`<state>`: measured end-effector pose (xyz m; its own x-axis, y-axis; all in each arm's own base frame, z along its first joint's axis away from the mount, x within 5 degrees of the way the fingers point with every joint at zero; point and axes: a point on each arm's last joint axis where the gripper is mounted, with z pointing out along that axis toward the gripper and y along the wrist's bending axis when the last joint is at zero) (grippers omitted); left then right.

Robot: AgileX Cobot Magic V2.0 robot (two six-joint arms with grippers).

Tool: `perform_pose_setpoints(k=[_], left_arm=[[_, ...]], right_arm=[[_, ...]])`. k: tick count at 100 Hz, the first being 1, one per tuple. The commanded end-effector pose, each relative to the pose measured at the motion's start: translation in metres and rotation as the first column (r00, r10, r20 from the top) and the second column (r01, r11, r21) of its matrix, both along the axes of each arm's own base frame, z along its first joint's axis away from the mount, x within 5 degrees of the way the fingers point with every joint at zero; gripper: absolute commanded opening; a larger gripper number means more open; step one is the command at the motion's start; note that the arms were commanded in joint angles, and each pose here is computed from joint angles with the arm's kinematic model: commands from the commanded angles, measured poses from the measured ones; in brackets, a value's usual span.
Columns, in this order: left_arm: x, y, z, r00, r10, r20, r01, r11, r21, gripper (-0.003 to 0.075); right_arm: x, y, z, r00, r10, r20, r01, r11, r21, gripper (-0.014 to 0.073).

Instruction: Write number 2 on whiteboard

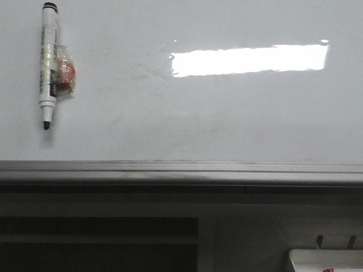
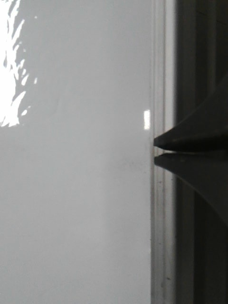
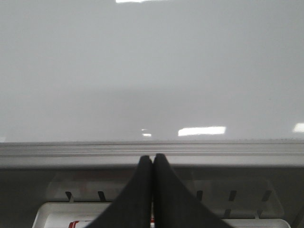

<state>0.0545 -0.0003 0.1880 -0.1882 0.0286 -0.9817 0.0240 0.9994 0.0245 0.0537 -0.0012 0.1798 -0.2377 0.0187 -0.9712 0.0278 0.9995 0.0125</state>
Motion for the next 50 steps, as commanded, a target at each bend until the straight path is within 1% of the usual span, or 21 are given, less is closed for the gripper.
perform_pose_setpoints(k=[1,10,17,26,28,31,39,50], left_arm=[[0.000,-0.001,0.011,0.986,-0.006,0.168,0.010,1.000,-0.024,-0.0020],[0.000,-0.001,0.019,0.968,-0.009,0.252,0.018,0.999,-0.035,-0.0020],[0.000,-0.002,0.022,0.960,-0.010,0.281,0.020,0.999,-0.035,-0.0020],[0.000,-0.002,0.022,0.959,-0.010,0.284,0.021,0.999,-0.035,-0.0020],[0.000,-0.002,0.022,0.959,-0.010,0.284,0.021,0.999,-0.035,-0.0020],[0.000,-0.002,0.022,0.959,-0.010,0.284,0.021,0.999,-0.035,-0.0020],[0.000,-0.002,0.022,0.959,-0.010,0.284,0.021,0.999,-0.035,-0.0020],[0.000,-0.002,0.022,0.959,-0.010,0.284,0.021,0.999,-0.035,-0.0020]], right_arm=[[0.000,0.000,-0.006,1.000,-0.005,0.012,0.005,1.000,0.001,-0.0071],[0.000,0.000,-0.006,1.000,-0.005,0.014,0.005,1.000,0.001,-0.0071],[0.000,0.000,-0.003,0.999,-0.005,0.046,0.005,1.000,0.000,-0.0071],[0.002,0.000,0.008,0.987,-0.006,0.164,0.007,1.000,-0.003,-0.0071],[0.002,-0.001,0.012,0.978,-0.007,0.210,0.008,1.000,-0.004,-0.0071],[0.002,-0.001,0.015,0.969,-0.007,0.246,0.008,1.000,-0.005,-0.0071],[0.001,-0.001,0.028,0.925,-0.007,0.379,0.011,1.000,-0.008,-0.0071],[-0.001,-0.001,0.038,0.876,-0.007,0.483,0.014,1.000,-0.010,-0.0071]])
